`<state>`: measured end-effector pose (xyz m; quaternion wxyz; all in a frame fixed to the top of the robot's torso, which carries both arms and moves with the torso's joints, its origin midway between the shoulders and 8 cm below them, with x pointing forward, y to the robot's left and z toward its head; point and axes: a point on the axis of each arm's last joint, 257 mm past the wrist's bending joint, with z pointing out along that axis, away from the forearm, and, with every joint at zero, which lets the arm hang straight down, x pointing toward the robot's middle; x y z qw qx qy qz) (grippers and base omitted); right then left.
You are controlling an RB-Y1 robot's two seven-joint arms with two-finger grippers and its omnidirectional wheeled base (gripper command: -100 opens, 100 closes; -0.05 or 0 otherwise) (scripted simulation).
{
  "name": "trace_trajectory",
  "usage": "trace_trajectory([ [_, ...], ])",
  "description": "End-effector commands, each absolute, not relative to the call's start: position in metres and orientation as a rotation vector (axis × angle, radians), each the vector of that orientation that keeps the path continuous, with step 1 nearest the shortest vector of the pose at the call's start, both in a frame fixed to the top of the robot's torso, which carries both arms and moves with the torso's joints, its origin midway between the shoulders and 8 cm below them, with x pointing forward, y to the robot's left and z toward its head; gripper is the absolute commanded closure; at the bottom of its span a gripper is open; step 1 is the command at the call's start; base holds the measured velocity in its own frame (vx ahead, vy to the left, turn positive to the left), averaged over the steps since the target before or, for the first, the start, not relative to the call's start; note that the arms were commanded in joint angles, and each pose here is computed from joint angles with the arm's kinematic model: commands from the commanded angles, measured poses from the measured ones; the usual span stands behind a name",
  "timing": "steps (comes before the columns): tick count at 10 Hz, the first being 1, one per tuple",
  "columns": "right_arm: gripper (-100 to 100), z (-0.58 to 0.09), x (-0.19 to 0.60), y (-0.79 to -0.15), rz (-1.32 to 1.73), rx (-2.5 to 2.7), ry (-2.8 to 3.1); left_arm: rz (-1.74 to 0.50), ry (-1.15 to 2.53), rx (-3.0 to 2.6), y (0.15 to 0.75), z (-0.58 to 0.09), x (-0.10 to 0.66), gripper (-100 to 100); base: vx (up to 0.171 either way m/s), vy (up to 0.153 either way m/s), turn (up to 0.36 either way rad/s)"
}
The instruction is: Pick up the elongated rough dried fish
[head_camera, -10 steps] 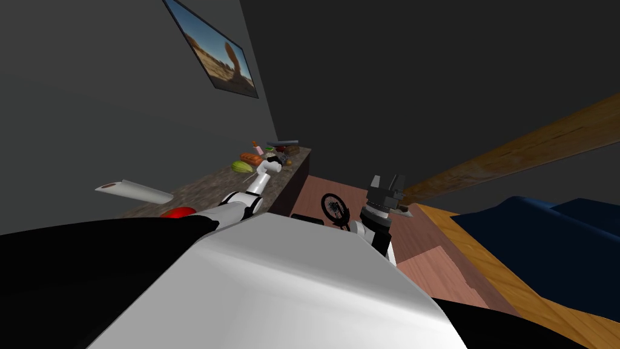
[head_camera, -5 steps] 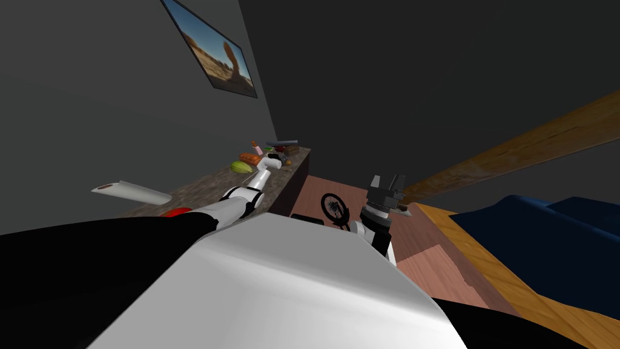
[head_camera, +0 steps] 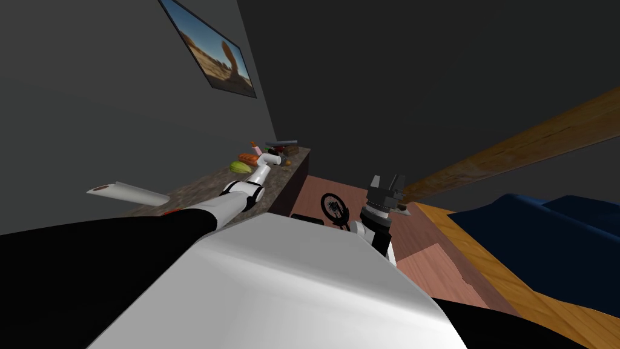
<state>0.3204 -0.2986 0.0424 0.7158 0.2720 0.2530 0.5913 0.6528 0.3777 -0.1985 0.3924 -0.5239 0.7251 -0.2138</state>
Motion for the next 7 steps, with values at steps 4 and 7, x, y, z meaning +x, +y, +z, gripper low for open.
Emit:
trace_trajectory([
  [4, 0, 0.042, 0.320, -0.299, 1.309, 0.602, 0.560, -0.454, 1.938, -1.447, 0.391, -0.216, 0.641, -100, 0.013, 0.002, -0.013],
  [7, 0, 0.042, 0.320, -0.299, 1.309, 0.602, 0.560, -0.409, 1.988, -1.500, 0.396, -0.225, 0.631, -100, 0.023, 0.005, -0.009],
])
